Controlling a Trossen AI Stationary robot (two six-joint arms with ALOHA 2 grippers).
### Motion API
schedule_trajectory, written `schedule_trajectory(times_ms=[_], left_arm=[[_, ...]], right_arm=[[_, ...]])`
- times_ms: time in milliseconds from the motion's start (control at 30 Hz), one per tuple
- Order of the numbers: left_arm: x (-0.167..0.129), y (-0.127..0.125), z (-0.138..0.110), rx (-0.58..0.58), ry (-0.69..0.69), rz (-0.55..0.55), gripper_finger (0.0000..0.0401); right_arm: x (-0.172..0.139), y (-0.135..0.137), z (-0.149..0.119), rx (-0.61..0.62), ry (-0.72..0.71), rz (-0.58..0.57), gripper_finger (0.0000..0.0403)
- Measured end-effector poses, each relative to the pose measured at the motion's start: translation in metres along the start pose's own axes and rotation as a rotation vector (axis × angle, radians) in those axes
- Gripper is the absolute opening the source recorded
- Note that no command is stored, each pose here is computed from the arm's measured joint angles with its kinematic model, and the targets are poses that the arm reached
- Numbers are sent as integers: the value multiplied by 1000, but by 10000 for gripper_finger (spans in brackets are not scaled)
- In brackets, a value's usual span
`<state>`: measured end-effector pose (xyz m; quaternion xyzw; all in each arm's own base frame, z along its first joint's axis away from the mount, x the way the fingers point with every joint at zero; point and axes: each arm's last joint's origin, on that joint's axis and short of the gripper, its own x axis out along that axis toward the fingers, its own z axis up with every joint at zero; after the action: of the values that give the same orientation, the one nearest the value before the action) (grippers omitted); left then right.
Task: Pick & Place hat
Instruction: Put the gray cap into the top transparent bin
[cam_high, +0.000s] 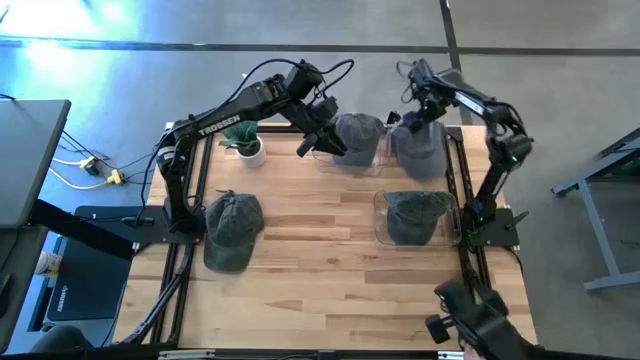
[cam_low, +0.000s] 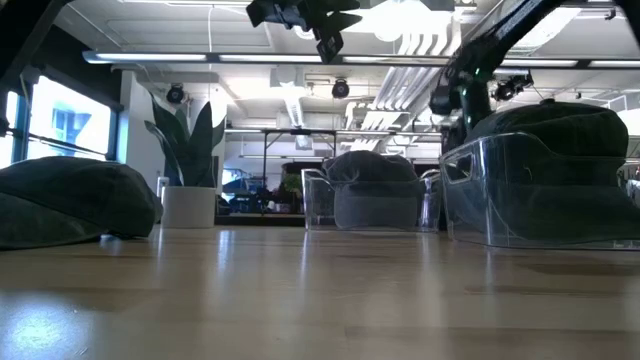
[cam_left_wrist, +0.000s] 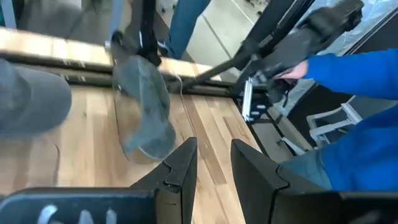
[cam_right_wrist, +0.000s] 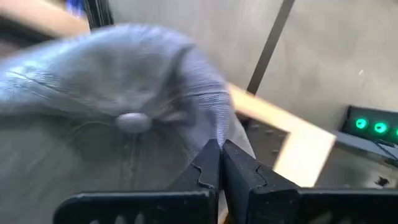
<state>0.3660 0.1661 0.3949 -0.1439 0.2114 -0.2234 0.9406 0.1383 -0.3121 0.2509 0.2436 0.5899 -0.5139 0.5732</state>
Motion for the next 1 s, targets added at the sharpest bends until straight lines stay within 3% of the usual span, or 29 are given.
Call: schedule_trajectory(times_ms=[167, 267, 467, 633, 800, 1000], left_arm=[[-1, 1, 13, 118, -87, 31, 94], [-7, -1, 23, 203, -156, 52, 94], [-11, -3, 40, 373, -281, 141, 94], [-15, -6, 52, 631, -368, 221, 103], [-17, -8, 59, 751, -411, 343, 159], [-10, -3, 60, 719, -409, 570, 261]], right_arm=[[-69, -16, -25, 113, -216, 16, 2], [-108, -22, -45, 193, -356, 138, 2], [-170, -26, -82, 233, -629, 420, 1], [-205, -23, -101, 220, -809, 629, 1], [-227, -16, -108, 165, -924, 818, 1], [-243, 1, -110, 78, -991, 960, 0]])
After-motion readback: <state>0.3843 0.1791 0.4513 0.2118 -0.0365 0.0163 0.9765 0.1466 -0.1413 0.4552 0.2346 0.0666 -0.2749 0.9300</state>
